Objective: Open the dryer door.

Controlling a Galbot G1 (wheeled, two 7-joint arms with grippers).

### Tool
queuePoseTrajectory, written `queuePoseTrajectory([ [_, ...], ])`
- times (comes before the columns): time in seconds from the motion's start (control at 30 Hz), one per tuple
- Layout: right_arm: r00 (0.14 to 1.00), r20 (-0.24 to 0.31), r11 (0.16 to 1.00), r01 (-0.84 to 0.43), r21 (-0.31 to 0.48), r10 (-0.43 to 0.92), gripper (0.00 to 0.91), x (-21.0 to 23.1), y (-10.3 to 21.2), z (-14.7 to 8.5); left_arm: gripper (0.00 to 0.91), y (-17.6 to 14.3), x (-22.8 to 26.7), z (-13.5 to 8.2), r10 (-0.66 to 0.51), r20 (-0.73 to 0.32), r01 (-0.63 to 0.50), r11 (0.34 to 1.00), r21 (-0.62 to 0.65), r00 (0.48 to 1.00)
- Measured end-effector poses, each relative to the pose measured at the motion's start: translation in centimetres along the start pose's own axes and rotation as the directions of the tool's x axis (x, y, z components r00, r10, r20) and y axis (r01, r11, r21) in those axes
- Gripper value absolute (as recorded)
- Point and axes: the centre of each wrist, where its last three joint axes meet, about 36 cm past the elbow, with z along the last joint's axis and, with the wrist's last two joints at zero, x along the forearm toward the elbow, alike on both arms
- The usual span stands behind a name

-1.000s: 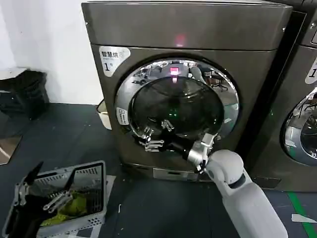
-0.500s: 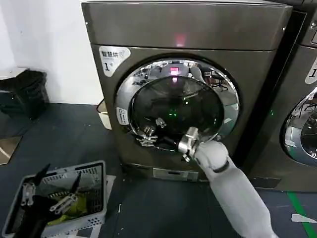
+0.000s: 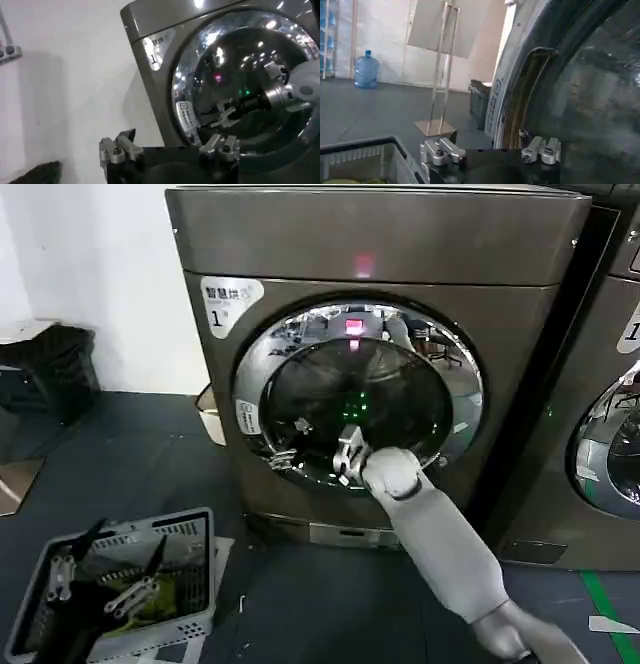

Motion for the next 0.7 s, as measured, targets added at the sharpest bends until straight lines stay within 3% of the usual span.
queuePoseTrajectory([
  [0.37, 1.000, 0.006, 1.000, 0.028, -0.004, -0.028, 0.907, -0.4, -0.1, -0.3, 0.907, -0.1, -0.3, 0.0, -0.023, 0.016, 0.024, 0.999, -0.025, 1.000],
  [0.7, 0.984, 0.046, 0.984, 0.174, -0.033, -0.172, 0.907, 2.1, 0.3, 0.0, 0.907, -0.4, -1.3, -0.4, -0.071, 0.063, 0.077, 0.993, -0.089, 0.995],
])
